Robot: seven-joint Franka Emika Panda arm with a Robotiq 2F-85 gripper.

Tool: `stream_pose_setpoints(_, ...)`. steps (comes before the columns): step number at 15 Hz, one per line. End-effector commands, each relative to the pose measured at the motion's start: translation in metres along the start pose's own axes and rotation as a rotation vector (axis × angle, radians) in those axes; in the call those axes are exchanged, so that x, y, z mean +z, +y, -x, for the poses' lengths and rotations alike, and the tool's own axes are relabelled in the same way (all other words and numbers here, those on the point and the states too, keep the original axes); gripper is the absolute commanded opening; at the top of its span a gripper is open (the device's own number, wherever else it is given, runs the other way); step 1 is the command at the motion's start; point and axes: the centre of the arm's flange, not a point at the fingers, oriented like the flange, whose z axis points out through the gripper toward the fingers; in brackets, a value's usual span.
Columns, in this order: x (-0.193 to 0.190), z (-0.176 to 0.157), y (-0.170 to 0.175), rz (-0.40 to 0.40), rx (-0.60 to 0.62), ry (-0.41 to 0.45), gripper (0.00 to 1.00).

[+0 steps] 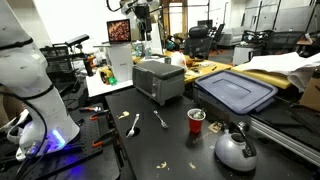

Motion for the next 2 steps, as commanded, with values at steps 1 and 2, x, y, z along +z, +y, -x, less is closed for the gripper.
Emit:
stream_pose_setpoints(1,-0.0009,-0.0006,-0.0011,-0.001,0.000,0.000,1.00)
stream_pose_setpoints(2,-0.0003,-0.0012,-0.0013,-0.001,0.000,-0.001,1.00)
